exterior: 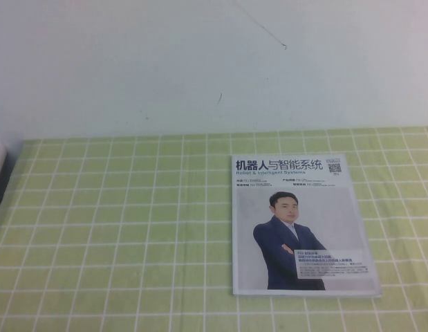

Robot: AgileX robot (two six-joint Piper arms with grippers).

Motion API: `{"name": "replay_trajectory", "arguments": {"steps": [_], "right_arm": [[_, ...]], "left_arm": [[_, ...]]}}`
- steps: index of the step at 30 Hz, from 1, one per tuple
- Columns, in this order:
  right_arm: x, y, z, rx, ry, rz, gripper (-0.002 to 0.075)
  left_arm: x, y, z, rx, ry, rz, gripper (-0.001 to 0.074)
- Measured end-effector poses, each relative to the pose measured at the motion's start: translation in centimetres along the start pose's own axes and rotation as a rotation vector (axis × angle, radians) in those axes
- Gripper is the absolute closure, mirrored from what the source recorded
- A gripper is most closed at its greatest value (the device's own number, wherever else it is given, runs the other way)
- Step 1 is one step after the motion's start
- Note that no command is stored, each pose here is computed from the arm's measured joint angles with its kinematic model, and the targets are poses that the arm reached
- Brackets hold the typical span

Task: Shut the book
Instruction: 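Close the open booklet and leave it lying on the table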

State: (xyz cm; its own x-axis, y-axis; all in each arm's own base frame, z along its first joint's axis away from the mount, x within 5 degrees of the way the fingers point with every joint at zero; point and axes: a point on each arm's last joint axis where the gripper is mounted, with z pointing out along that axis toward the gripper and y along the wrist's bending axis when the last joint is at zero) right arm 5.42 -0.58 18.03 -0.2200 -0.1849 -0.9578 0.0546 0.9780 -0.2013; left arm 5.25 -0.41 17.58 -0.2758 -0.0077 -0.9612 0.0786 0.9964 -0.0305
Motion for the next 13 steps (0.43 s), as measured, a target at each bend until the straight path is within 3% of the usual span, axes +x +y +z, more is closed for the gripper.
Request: {"name": "replay_trajectory", "arguments": {"steps": [3,13], "right_arm": [[0.96,0.35,-0.03,-0.047,0.098,0.000,0.0727],[0.99,0.48,-0.09,-0.070,0.111,0.001,0.0727]], "left_arm": [[0.00,0.00,0.00,0.000,0.000,0.000,0.0738],[0.00,0.00,0.00,0.000,0.000,0.000,0.0738]]}}
